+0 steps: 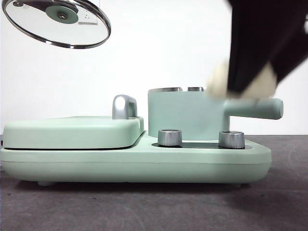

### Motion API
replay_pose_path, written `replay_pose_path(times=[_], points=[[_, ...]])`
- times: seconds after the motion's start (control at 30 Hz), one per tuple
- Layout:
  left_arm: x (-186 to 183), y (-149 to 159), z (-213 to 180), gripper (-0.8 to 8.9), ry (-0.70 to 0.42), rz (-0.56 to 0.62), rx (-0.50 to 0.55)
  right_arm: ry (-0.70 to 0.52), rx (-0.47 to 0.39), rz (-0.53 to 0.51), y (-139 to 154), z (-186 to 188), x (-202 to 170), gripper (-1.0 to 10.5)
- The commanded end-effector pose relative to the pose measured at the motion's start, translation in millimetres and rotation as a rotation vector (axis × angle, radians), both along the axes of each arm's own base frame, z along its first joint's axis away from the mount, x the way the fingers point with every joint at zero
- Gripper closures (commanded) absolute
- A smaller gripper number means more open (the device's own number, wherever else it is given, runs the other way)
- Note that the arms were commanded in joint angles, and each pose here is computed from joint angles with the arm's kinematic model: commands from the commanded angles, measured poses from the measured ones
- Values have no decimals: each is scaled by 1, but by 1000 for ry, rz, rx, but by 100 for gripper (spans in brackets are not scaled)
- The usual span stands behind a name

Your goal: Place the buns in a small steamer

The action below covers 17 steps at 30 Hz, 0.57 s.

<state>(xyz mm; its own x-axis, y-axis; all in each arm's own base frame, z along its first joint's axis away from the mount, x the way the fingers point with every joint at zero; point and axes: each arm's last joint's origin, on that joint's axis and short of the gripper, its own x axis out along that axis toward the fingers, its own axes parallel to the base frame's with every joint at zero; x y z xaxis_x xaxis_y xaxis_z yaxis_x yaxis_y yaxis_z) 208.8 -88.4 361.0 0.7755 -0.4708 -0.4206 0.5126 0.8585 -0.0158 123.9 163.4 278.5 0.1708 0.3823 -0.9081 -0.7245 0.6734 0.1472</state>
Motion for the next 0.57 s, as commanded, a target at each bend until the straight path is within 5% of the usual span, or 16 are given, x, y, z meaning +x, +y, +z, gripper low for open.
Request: replay_pose_path(times=[0.03, 0.33, 0.57], points=[[3, -2, 4, 803, -32, -8, -4, 26, 7, -103, -5, 31, 6, 694], [4, -3, 4, 803, -30, -8, -3, -73, 55, -177, -4, 89, 57, 694], [4, -3, 4, 803, -30, -8, -3, -89, 9, -205, 7, 91, 120, 694]])
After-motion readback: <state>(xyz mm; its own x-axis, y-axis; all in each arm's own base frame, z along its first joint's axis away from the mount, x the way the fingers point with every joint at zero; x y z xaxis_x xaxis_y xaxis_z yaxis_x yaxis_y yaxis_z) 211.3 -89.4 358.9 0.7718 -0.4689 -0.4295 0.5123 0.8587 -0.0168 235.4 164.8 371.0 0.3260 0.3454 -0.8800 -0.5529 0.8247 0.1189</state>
